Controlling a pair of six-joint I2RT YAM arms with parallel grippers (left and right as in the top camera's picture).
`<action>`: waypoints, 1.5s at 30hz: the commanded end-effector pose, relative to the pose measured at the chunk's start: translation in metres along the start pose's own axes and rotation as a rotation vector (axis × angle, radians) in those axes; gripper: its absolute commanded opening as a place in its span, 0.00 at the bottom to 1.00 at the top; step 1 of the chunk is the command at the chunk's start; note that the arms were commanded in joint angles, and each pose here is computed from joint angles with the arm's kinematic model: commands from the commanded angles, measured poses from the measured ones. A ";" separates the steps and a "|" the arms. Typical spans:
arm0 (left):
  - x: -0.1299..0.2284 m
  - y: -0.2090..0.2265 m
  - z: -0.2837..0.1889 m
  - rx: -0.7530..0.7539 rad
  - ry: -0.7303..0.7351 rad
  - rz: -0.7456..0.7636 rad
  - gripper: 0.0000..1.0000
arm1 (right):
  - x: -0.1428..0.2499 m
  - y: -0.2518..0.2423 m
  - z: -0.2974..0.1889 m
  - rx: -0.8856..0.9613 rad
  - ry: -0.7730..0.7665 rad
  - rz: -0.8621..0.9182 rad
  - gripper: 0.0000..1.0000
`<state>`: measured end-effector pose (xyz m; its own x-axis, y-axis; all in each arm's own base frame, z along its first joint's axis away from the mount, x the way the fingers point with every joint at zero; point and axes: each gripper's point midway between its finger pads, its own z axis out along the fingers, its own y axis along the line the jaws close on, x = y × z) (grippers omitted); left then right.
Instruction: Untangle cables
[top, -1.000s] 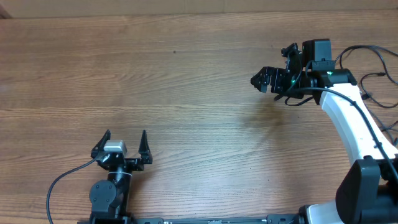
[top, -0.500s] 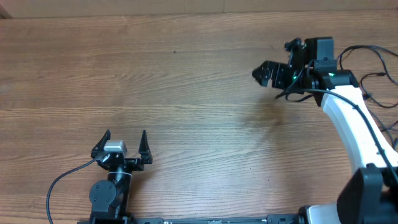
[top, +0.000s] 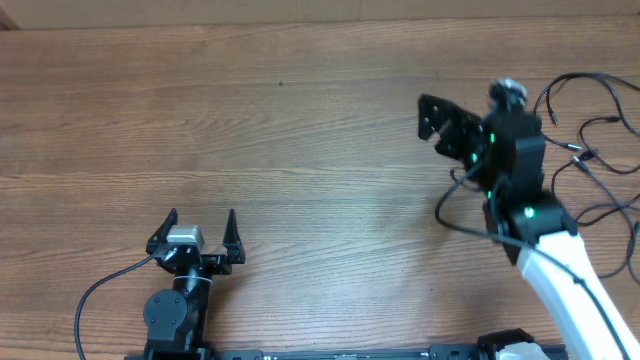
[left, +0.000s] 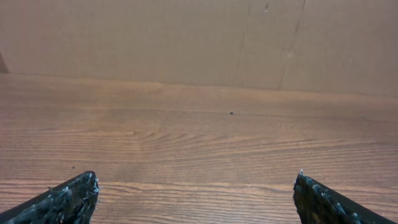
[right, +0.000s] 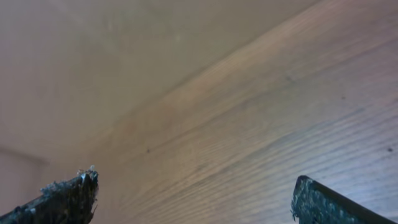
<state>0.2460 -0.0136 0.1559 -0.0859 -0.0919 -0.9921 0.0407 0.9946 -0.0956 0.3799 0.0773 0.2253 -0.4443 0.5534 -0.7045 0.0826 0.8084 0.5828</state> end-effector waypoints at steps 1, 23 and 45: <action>-0.001 0.003 0.000 -0.016 -0.008 0.007 1.00 | 0.012 -0.028 -0.016 0.040 -0.090 0.140 1.00; -0.001 0.003 0.000 -0.016 -0.008 0.007 1.00 | 0.075 -0.108 -0.087 -0.024 -0.359 0.178 1.00; -0.001 0.003 0.000 -0.016 -0.008 0.007 1.00 | 0.053 -0.099 -0.114 0.013 -0.487 -0.314 1.00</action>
<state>0.2459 -0.0136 0.1555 -0.0871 -0.0918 -0.9920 0.0406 0.9946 -0.0956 0.2454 -0.0052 0.1795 0.0438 0.4613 -0.8861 0.0719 0.8832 0.4634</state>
